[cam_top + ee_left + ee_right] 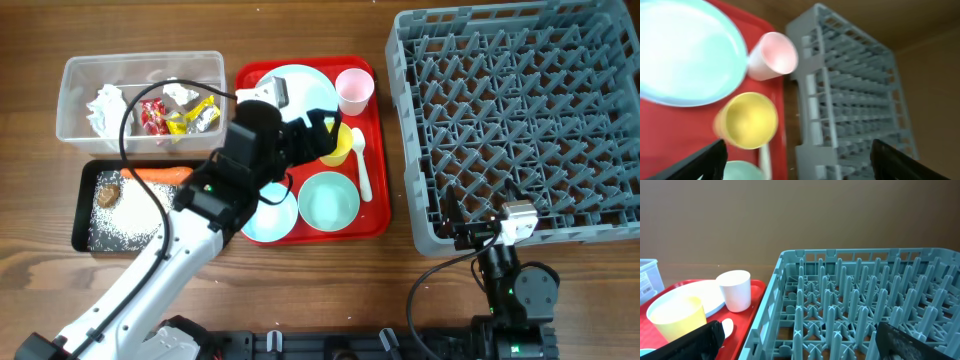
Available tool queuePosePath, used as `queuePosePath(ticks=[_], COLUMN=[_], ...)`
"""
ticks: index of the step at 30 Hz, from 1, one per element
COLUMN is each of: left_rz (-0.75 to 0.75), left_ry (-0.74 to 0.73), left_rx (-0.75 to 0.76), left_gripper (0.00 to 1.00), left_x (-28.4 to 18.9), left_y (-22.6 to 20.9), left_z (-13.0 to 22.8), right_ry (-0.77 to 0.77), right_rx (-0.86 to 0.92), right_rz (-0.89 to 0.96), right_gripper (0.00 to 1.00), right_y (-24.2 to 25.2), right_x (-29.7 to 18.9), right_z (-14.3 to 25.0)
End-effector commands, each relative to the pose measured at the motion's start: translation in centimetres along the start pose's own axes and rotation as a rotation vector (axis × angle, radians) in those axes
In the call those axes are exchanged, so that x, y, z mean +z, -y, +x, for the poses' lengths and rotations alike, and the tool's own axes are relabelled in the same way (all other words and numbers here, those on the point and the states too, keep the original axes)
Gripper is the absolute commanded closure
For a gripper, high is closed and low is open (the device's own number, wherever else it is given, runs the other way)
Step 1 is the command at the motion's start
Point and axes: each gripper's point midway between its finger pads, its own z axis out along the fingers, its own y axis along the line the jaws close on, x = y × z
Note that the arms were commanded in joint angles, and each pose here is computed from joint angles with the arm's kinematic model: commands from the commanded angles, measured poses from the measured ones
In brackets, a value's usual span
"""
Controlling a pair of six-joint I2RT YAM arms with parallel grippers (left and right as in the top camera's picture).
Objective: Sort waste into correct bins and load items into the dishwasher rack
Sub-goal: 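Move the left gripper over the yellow cup on the red tray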
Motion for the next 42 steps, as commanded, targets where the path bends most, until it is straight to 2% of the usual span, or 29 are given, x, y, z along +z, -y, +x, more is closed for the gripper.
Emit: queuePosePath(ticks=[1, 9, 12, 19, 21, 22, 25, 27, 30, 39, 41, 42], left_rz=[-0.13, -0.203, -0.28, -0.391, -0.429, -0.462, -0.513, -0.537, -0.557, -0.575, -0.574, -0.576], left_ry=[0.052, -0.019, 0.022, 0.016, -0.003, -0.023, -0.067, -0.106, -0.151, -0.174, -0.177, -0.179], left_rx=[0.05, 0.047, 0.048, 0.015, 0.003, -0.007, -0.007, 0.032, 0.057, 0.056, 0.055, 0.054], left_gripper=[0.13, 0.24, 0.38, 0.39, 0.44, 0.57, 0.64, 0.85, 0.94, 0.96, 0.93, 0.88], left_x=[0.4, 3.0, 3.1, 2.1, 1.7, 1.3, 0.6, 0.2, -0.2, -0.5, -0.5, -0.6], left_y=[-2.3, -4.7, -6.3, -9.6, -10.8, -11.7, -13.1, -13.6, -14.1, -14.4, -14.4, -14.5], left_z=[-0.7, 1.2, 0.5, -0.1, 0.1, 0.4, 1.2, 1.9, 2.7, 3.2, 3.3, 3.3], right_ry=[0.005, 0.005, 0.005, 0.005, 0.005, 0.005, 0.005, 0.005, 0.005, 0.005, 0.005, 0.005], right_rx=[-0.009, -0.01, -0.01, -0.01, -0.01, -0.01, -0.01, -0.01, -0.01, -0.01, -0.01, -0.01], right_rz=[-0.014, -0.014, -0.014, -0.014, -0.014, -0.014, -0.014, -0.014, -0.014, -0.014, -0.014, -0.014], right_gripper=[0.0, 0.0, 0.0, 0.0, 0.0, 0.0, 0.0, 0.0, 0.0, 0.01, 0.0, 0.0], right_y=[-0.2, -0.2, -0.2, -0.2, -0.2, -0.2, -0.2, -0.2, -0.2, -0.2, -0.2, -0.2], right_x=[0.0, 0.0, 0.0, 0.0, 0.0, 0.0, 0.0, 0.0, 0.0, 0.0, 0.0, 0.0], right_z=[-0.1, -0.1, -0.1, -0.1, -0.1, -0.1, -0.1, -0.1, -0.1, -0.1, -0.1, -0.1])
